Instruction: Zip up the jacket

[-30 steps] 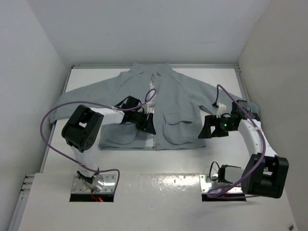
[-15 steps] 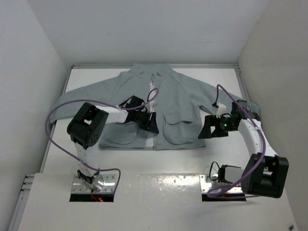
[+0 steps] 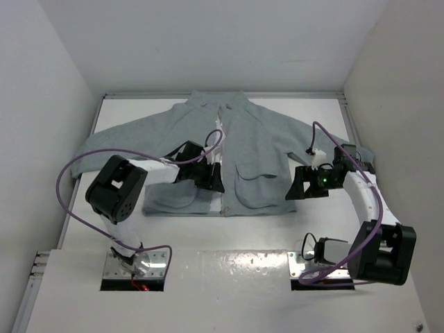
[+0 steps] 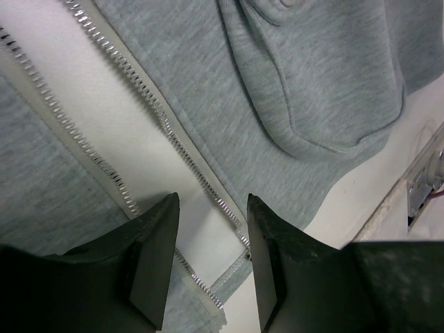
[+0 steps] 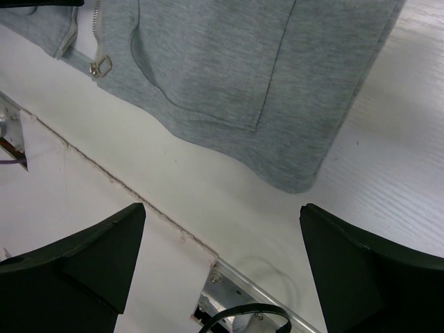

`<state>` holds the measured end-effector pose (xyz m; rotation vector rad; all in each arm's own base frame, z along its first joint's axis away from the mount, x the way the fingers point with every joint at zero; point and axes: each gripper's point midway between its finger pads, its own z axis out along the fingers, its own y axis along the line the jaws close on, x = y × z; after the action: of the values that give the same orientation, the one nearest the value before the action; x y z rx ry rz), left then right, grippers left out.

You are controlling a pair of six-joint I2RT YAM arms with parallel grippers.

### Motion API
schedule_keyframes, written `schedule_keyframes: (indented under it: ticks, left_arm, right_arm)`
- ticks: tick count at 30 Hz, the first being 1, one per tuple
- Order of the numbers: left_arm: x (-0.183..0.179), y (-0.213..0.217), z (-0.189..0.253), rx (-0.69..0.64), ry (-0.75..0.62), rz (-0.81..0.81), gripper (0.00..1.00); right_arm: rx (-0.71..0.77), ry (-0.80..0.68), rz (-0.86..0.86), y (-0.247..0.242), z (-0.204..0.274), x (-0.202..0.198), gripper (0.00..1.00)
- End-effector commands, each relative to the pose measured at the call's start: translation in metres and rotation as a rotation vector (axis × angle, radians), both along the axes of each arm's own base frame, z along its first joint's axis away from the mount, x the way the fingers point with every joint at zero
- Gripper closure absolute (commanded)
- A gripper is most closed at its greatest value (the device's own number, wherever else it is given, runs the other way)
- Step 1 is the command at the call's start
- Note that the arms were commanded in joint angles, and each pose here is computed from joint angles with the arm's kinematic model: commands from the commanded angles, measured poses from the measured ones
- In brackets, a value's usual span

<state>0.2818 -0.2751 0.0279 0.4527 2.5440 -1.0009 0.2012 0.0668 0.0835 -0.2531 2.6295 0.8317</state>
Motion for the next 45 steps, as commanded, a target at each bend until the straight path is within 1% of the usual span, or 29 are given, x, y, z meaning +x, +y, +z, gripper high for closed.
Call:
schedule_keyframes:
  ticks: [1, 2, 5, 9, 13, 17, 19, 20, 22, 26, 28, 32, 34, 35, 36, 39, 40, 41, 43, 44, 45]
  left_arm:
    - [0.003, -0.01, -0.012, 0.017, 0.019, 0.01, 0.51]
    - [0.007, -0.014, -0.012, 0.021, 0.012, 0.007, 0.51]
    - [0.005, -0.018, -0.027, 0.038, 0.061, 0.012, 0.51]
    - [-0.001, -0.032, -0.029, -0.015, 0.102, -0.025, 0.51]
    - [-0.003, -0.049, -0.018, -0.1, 0.095, -0.064, 0.51]
    - [0.001, -0.055, -0.006, -0.144, 0.076, -0.069, 0.51]
    - [0.001, -0.058, 0.0, -0.162, 0.064, -0.078, 0.54]
    - [0.003, -0.059, 0.002, -0.171, 0.058, -0.074, 0.58]
    - [0.003, -0.063, 0.005, -0.176, 0.051, -0.084, 0.62]
    - [-0.002, -0.072, 0.005, -0.186, 0.051, -0.112, 0.64]
    - [-0.003, -0.073, 0.003, -0.192, 0.054, -0.119, 0.67]
    - [-0.003, -0.078, 0.014, -0.232, 0.048, -0.131, 0.69]
    - [-0.004, -0.079, 0.019, -0.244, 0.045, -0.141, 0.76]
    - [-0.004, -0.079, 0.023, -0.249, 0.038, -0.142, 0.77]
    - [-0.006, -0.08, 0.024, -0.255, 0.043, -0.151, 0.8]
    - [-0.012, -0.08, 0.032, -0.281, 0.049, -0.178, 0.93]
    - [-0.014, -0.081, 0.038, -0.295, 0.037, -0.2, 1.0]
    - [-0.017, -0.08, 0.038, -0.303, 0.037, -0.209, 1.0]
    - [-0.016, -0.082, 0.045, -0.32, -0.003, -0.238, 1.0]
    - [-0.02, -0.082, 0.052, -0.344, -0.019, -0.266, 1.0]
    - [-0.018, -0.081, 0.058, -0.363, -0.033, -0.273, 1.0]
  right_arm:
    - [0.019, -0.038, 0.0, 0.002, 0.011, 0.011, 0.07]
    - [0.021, -0.038, -0.001, 0.002, 0.011, 0.011, 0.07]
    - [0.014, -0.038, 0.002, 0.001, 0.012, 0.011, 0.07]
    - [0.011, -0.033, 0.005, 0.0, 0.011, 0.009, 0.07]
    - [0.013, -0.03, 0.005, 0.001, 0.01, 0.01, 0.07]
    - [0.017, -0.032, 0.007, 0.001, 0.011, 0.01, 0.07]
    - [0.02, -0.03, 0.007, 0.002, 0.011, 0.011, 0.07]
    - [0.022, -0.027, 0.007, 0.002, 0.011, 0.01, 0.08]
    - [0.027, -0.026, 0.006, 0.002, 0.01, 0.01, 0.08]
    - [0.028, -0.028, 0.007, 0.003, 0.011, 0.009, 0.08]
    - [0.028, -0.028, 0.011, 0.003, 0.011, 0.008, 0.08]
    - [0.035, -0.026, 0.014, 0.004, 0.011, 0.007, 0.08]
    - [0.065, -0.035, 0.024, 0.009, 0.014, 0.006, 0.08]
    - [0.078, -0.046, 0.029, 0.011, 0.015, 0.007, 0.08]
    - [0.093, -0.051, 0.036, 0.015, 0.016, 0.007, 0.08]
    - [0.129, -0.082, 0.088, 0.03, 0.023, 0.006, 0.08]
    - [0.133, -0.085, 0.095, 0.034, 0.025, 0.007, 0.08]
    - [0.139, -0.086, 0.147, 0.046, 0.026, 0.004, 0.07]
    - [0.146, -0.108, 0.166, 0.054, 0.032, 0.01, 0.06]
    - [0.147, -0.095, 0.237, 0.07, 0.03, 0.002, 0.06]
    - [0.142, -0.1, 0.25, 0.074, 0.032, 0.004, 0.06]
